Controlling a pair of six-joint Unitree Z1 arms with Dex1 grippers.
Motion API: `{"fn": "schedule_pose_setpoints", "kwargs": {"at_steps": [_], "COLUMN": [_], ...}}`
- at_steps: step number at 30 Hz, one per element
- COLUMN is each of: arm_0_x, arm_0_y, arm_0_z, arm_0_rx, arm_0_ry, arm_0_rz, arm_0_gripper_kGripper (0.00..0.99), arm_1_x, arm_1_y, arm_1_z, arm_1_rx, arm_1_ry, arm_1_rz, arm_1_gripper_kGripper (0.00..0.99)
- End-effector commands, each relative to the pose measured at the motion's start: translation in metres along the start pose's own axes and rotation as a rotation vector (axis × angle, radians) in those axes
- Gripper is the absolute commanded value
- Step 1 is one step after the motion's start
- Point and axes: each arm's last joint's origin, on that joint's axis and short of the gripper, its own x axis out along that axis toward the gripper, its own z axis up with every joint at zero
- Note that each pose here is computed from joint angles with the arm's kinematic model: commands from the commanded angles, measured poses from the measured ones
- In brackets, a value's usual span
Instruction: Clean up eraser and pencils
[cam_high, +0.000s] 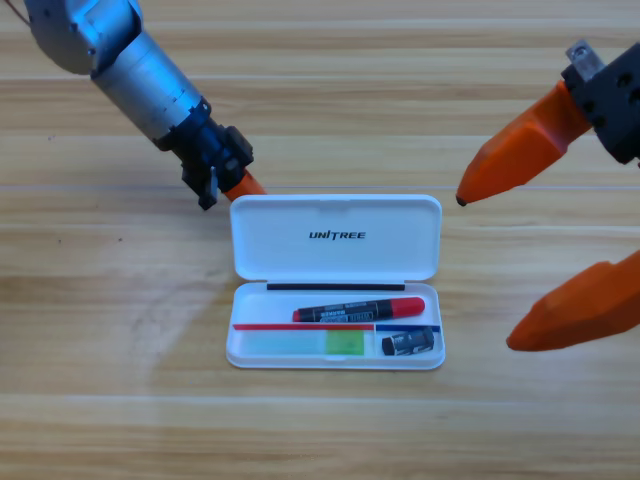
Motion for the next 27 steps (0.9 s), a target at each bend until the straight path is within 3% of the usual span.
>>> {"fn": "schedule_pose_setpoints", "kwargs": {"at_steps": [1,13,27], "arm_0_x": [0.013,-0.014,0.027], "arm_0_y": [-0.005,-0.043,-0.063], "arm_0_z": [-0.001,0.019,0.008], "arm_0_rx": [-0.012,0.029,0.053], "arm_0_ry": [0.011,-0.022,0.019], "arm_0_rz": [-0.075,-0.117,-0.170], "arm_0_gripper_kGripper": [0.000,0.000,0.000], "arm_1_x": [-0.014,-0.015,-0.015], "arm_1_y": [0.006,0.008,0.007], "arm_1_z": [-0.009,-0.009,-0.009], "arm_1_rx": [0.021,0.026,0.028], "arm_1_ry": [-0.029,-0.031,-0.036], "arm_1_rz": [-0.021,-0.022,-0.023], "arm_1_gripper_kGripper": [0.931,0.931,0.931]}}
